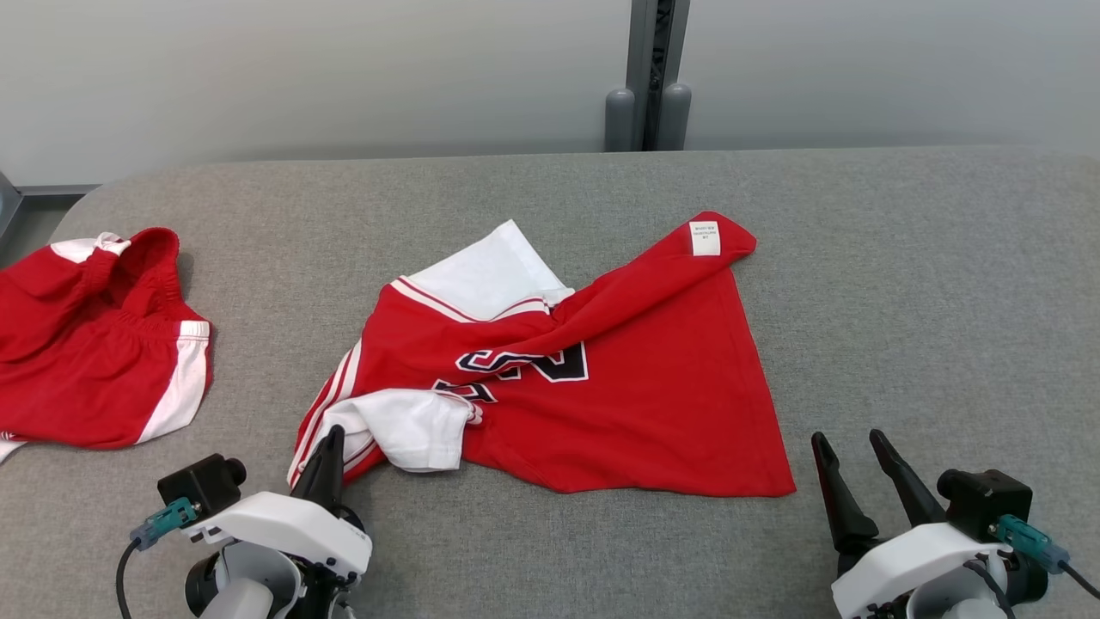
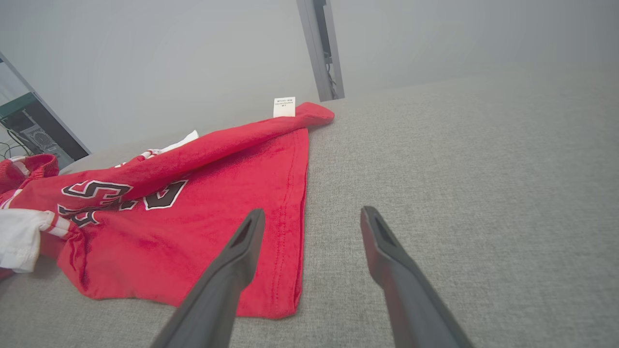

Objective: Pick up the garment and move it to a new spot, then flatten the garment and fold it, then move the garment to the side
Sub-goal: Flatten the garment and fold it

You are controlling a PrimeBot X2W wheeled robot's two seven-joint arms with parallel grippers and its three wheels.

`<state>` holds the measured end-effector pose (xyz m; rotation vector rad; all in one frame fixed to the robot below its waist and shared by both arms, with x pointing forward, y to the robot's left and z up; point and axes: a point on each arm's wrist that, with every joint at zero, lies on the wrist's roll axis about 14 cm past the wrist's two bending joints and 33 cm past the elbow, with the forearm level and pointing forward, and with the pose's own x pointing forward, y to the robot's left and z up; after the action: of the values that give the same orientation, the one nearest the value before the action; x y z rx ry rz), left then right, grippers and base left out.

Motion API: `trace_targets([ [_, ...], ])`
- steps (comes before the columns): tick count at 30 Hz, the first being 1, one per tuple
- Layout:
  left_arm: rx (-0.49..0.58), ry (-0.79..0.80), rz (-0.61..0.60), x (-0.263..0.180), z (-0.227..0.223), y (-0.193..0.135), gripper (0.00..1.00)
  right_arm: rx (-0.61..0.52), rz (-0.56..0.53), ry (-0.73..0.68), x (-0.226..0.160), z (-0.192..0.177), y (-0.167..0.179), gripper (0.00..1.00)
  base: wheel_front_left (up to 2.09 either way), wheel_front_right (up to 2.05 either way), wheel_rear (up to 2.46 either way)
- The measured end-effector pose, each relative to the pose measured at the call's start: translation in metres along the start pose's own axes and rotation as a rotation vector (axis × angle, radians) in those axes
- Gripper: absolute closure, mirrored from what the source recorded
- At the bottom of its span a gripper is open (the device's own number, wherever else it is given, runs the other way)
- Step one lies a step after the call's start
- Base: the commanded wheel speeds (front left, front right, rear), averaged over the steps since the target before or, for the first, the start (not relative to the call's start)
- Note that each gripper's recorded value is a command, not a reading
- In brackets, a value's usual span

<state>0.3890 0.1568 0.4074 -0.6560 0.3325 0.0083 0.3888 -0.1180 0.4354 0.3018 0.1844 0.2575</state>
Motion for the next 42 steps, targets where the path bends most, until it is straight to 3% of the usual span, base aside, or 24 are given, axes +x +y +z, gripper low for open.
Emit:
trace_targets([
  [6, 0.000, -0.015, -0.026, 0.000, 0.006, -0.005, 1.00, 0.002, -0.002, -0.003, 0.000, 0.001, -0.001, 0.00, 0.00, 0.00, 0.00],
  [14, 0.020, -0.134, -0.120, -0.013, 0.055, -0.025, 1.00, 0.009, 0.012, 0.006, 0.003, -0.002, 0.005, 0.00, 0.00, 0.00, 0.00],
  [19, 0.047, -0.092, -0.180, -0.031, 0.064, -0.044, 1.00, 0.007, 0.028, 0.006, 0.004, -0.002, 0.011, 0.00, 0.00, 0.00, 0.00],
  [23, 0.165, 0.008, -0.125, -0.046, 0.056, -0.028, 1.00, 0.006, 0.028, 0.009, 0.004, -0.003, 0.011, 0.00, 0.00, 0.00, 0.00],
  [28, 0.263, 0.009, -0.041, -0.058, 0.070, -0.010, 1.00, 0.004, 0.021, 0.010, 0.004, -0.003, 0.007, 0.00, 0.00, 0.00, 0.00],
  [31, 0.326, 0.107, 0.016, -0.068, 0.055, 0.006, 1.00, 0.005, 0.021, 0.015, 0.005, -0.004, 0.007, 0.00, 0.00, 0.00, 0.00],
  [42, 0.471, 0.192, 0.160, -0.078, 0.048, 0.035, 1.00, 0.007, 0.021, 0.028, 0.007, -0.009, 0.007, 0.00, 0.00, 0.00, 0.00],
])
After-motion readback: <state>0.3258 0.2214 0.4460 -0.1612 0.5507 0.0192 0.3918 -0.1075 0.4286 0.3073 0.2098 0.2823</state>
